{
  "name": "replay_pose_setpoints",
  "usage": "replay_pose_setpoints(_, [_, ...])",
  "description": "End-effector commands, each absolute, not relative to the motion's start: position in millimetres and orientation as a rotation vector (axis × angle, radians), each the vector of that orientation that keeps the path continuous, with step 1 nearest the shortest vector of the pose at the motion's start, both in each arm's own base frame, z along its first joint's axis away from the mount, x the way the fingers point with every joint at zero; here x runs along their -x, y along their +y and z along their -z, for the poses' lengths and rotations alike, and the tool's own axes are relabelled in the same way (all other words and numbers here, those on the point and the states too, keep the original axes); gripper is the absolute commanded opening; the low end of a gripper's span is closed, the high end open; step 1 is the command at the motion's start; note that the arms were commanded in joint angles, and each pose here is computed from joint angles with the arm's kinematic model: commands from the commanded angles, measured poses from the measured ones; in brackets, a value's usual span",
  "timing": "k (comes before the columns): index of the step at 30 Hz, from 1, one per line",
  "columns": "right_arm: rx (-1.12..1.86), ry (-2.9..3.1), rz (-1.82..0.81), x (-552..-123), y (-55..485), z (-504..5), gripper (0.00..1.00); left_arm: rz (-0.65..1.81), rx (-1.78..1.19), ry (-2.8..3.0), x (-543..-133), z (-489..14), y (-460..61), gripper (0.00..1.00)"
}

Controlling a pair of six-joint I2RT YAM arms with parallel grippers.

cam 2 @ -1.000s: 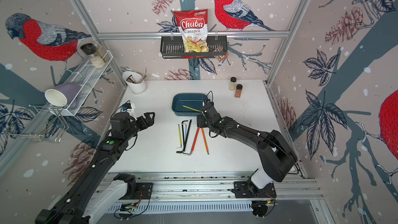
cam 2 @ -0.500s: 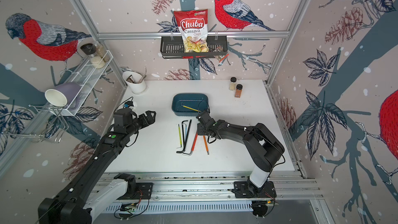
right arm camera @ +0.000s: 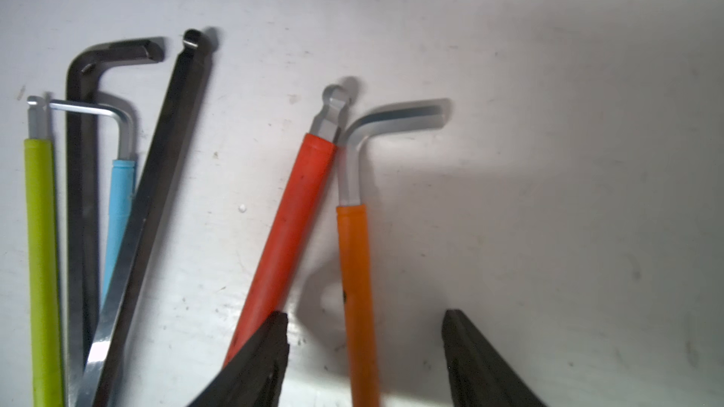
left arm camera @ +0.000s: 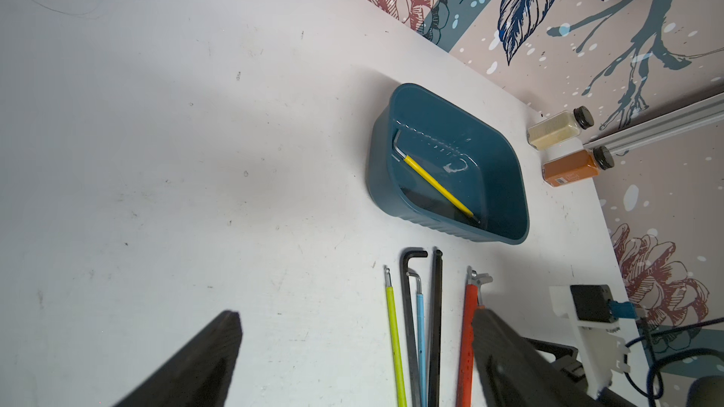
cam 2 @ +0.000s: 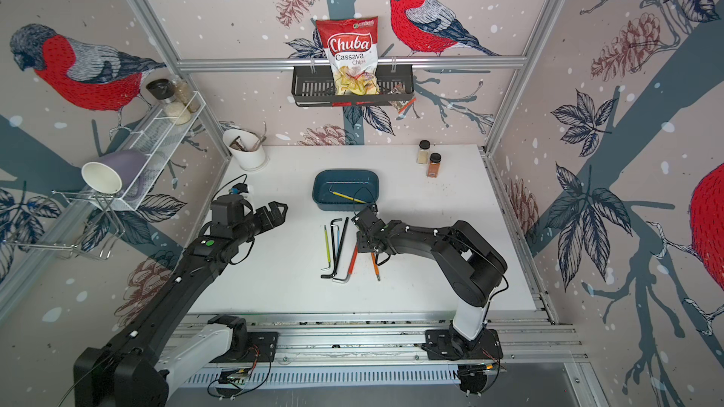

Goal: Put the hex key on the desktop into the storage box
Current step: Pick up the Allen key from the center of the board.

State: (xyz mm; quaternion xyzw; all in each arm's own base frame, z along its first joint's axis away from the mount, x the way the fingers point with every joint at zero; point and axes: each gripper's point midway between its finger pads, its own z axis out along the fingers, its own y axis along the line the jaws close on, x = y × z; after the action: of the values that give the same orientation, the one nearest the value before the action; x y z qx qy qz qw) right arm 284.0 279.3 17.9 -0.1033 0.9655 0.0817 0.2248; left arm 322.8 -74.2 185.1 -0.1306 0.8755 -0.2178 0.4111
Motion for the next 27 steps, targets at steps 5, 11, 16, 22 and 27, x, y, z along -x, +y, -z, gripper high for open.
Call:
replay_pose_setpoints(5, [0.305, 2.801, -0.164, -258.0, 269.5, 8.9, 0.67, 0.574, 0.305, 2.200, -322.6, -189.7, -78.9, 0.95])
replay_pose_setpoints(11, [0.282, 2.822, -0.201, -250.3, 268.6, 20.6, 0.64, 0.572, 0.305, 2.198, -321.9, -190.5, -78.4, 0.95])
replay_pose_setpoints(16, [0.255, 2.828, -0.209, -244.5, 262.5, 29.3, 0.57, 0.574, 0.307, 2.201, -321.8, -189.4, -78.6, 0.95])
replay_pose_setpoints(22, [0.266, 2.839, -0.191, -240.8, 257.8, 35.2, 0.44, 0.577, 0.308, 2.204, -322.4, -188.3, -79.3, 0.95])
replay_pose_setpoints(27, [0.266, 2.836, -0.180, -239.8, 253.9, 36.6, 0.30, 0.580, 0.311, 2.216, -322.6, -185.0, -79.9, 0.95])
